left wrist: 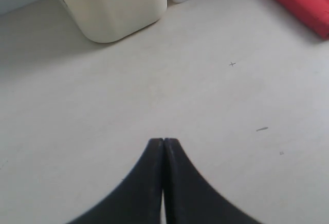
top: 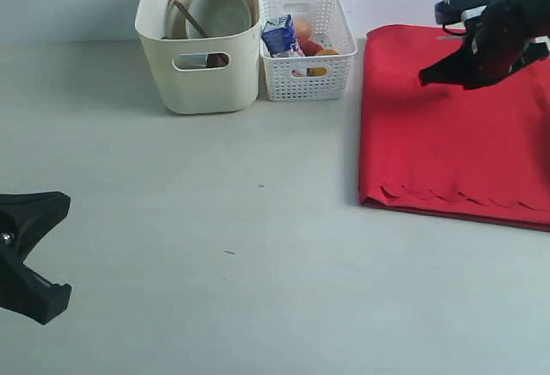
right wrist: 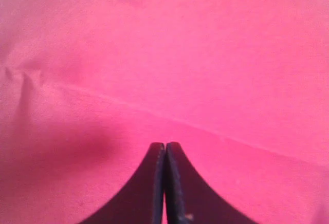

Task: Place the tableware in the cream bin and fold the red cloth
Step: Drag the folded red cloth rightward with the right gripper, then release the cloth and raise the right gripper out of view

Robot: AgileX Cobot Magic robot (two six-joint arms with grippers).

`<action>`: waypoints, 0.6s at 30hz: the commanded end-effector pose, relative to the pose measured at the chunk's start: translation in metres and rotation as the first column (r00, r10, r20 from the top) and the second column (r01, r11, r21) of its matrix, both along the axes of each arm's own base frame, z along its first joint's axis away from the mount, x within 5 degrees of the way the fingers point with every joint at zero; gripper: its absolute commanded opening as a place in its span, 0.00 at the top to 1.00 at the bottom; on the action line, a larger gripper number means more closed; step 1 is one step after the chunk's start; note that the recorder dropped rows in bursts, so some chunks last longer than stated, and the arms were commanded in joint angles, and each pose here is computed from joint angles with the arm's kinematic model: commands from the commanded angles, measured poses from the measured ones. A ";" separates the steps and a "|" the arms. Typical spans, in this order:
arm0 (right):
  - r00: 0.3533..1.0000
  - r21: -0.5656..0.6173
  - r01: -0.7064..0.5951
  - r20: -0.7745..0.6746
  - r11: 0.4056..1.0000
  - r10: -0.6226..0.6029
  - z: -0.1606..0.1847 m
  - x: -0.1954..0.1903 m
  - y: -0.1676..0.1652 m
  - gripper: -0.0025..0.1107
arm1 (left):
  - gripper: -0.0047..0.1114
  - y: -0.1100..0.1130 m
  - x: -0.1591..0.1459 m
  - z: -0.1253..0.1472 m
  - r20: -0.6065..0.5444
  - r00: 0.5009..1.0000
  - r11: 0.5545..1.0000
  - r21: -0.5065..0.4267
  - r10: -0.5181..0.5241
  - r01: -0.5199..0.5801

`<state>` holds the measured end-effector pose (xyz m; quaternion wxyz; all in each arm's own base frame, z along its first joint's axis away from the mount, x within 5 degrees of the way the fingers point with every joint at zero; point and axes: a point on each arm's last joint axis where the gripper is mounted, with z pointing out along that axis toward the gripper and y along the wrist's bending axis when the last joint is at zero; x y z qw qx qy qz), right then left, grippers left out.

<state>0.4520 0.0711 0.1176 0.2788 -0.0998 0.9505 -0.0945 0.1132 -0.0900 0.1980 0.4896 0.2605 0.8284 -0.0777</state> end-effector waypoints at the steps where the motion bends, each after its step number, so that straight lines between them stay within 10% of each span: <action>1: 0.996 -0.032 0.083 -0.007 0.996 -0.084 0.035 -0.004 -0.014 0.98 | 0.95 0.001 0.000 0.000 0.004 1.000 1.000 0.001 0.003 -0.003; 9: 0.952 0.002 0.258 -0.167 0.966 -0.254 -0.006 -0.009 -0.042 0.98 | 0.95 -0.001 -0.002 -0.001 -0.009 1.000 1.000 -0.008 -0.021 0.021; 18: 0.994 0.094 0.111 -0.020 0.989 -0.109 -0.029 0.015 -0.030 0.98 | 0.95 -0.001 -0.002 -0.001 -0.009 1.000 1.000 -0.008 -0.021 0.021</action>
